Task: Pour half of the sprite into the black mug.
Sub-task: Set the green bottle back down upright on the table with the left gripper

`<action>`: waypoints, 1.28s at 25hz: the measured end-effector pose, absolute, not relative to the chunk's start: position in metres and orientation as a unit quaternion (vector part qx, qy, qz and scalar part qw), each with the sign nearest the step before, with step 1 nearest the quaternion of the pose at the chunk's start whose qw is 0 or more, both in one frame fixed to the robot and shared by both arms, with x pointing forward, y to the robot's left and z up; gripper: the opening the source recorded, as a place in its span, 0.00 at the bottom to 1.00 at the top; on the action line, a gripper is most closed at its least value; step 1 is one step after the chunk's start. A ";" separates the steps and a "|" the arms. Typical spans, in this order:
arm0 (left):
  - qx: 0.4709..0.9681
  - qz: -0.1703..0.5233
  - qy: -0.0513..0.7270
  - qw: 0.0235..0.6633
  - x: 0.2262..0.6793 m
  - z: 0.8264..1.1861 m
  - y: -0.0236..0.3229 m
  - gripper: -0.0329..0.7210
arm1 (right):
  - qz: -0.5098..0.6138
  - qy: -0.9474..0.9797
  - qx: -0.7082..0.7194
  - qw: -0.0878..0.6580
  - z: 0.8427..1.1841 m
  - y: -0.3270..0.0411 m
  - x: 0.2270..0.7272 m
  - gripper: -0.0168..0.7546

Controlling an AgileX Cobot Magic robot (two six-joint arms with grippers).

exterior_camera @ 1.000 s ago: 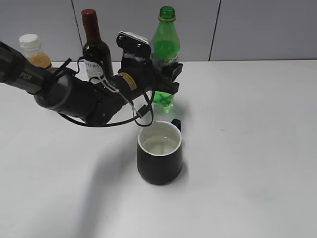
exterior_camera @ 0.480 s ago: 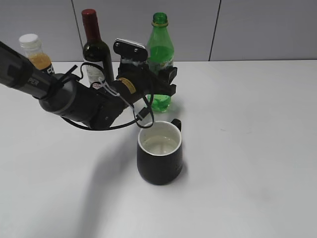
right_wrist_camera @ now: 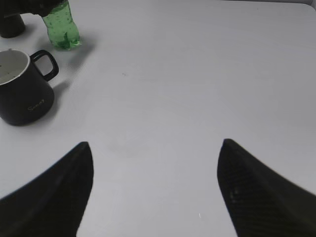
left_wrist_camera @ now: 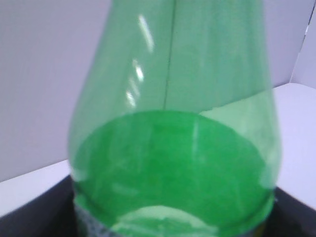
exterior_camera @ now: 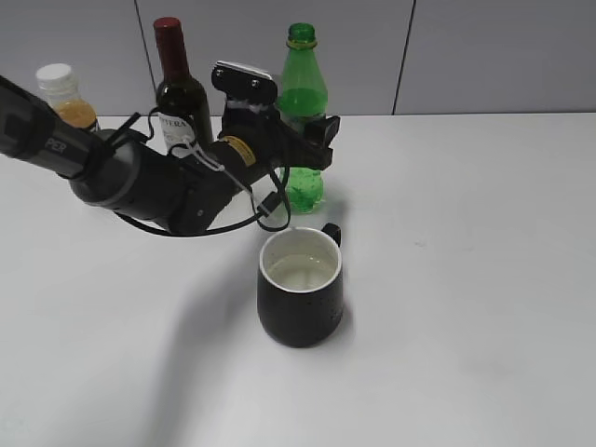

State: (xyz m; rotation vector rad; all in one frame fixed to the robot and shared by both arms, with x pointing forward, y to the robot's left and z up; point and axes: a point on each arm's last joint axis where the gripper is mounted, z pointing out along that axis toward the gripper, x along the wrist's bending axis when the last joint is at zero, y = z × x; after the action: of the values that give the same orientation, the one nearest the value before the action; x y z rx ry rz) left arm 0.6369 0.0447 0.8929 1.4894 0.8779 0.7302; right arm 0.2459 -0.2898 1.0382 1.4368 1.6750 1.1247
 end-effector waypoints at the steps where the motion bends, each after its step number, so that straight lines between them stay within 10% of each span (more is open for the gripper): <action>1: 0.641 0.313 0.378 0.590 0.637 0.896 0.045 0.85 | 0.429 0.639 0.548 0.326 1.038 -0.290 0.246 0.79; 32: 0.688 0.291 0.409 0.524 0.570 0.919 0.105 0.84 | 0.429 0.639 0.548 0.326 1.038 -0.290 0.246 0.79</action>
State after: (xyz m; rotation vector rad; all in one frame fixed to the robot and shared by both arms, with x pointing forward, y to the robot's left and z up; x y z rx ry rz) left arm 0.5703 0.1053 0.9189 1.6464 0.9779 0.6976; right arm 0.2459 -0.2898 1.0382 1.4368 1.6750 1.1247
